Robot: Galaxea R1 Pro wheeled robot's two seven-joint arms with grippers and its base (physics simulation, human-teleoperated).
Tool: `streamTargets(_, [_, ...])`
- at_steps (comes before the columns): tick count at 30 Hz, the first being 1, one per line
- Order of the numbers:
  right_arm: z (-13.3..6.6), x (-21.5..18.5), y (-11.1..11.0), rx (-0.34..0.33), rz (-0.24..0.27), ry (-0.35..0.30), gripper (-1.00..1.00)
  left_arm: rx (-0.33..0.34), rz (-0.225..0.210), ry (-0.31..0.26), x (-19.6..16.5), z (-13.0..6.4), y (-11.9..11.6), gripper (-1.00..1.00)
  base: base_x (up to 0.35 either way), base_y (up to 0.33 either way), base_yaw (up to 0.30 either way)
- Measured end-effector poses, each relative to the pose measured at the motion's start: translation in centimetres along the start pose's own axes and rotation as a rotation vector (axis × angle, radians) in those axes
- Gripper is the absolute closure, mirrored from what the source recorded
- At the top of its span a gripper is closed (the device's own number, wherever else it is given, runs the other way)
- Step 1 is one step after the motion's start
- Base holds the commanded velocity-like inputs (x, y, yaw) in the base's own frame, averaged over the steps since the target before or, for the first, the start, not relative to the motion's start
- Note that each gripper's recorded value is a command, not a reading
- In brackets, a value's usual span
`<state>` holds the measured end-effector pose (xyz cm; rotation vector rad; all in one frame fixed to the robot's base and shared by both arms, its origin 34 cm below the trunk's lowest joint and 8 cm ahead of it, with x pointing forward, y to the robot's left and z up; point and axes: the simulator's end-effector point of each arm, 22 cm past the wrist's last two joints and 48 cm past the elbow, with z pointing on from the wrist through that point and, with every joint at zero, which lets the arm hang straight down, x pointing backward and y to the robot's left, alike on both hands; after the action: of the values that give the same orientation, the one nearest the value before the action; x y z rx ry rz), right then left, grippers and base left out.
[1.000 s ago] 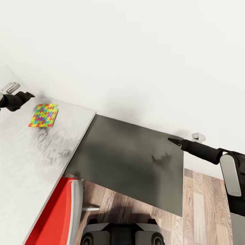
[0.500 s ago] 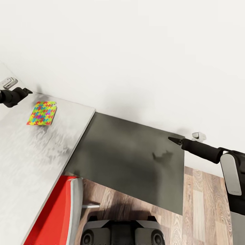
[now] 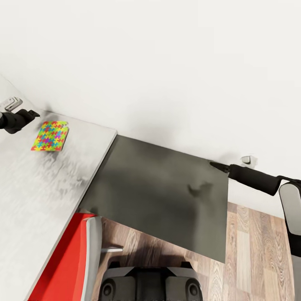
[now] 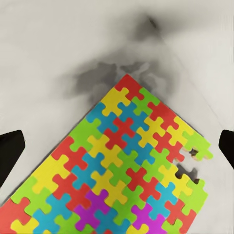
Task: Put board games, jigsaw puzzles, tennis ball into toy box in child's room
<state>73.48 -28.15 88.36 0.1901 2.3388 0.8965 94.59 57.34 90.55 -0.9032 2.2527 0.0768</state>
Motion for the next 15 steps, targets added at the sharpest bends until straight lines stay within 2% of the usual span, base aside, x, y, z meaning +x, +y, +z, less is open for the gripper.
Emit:
streamTargets(2, [-0.5,-0.8,1.5,-0.078,0.001,-0.007,-1.00,-0.007,0.002,0.006,0.5,0.3,0.3,-1.00,0.000,0.000,0.054])
streamTargets(5, [-0.7,-0.9,2.0,-0.113,0.003,-0.005,-1.00,-0.011,0.004,0.011,0.8,0.6,0.5,-1.00,0.000,0.000,0.057])
streamTargets(7, [-1.0,-1.2,3.1,-0.168,0.001,0.002,-1.00,-0.015,0.005,0.015,1.2,0.9,0.7,-1.00,0.000,0.000,0.062])
streamTargets(15, [-1.1,-0.8,4.0,-0.228,-0.001,0.032,-1.00,-0.021,0.011,0.030,2.3,1.7,1.2,-1.00,0.000,0.000,0.070])
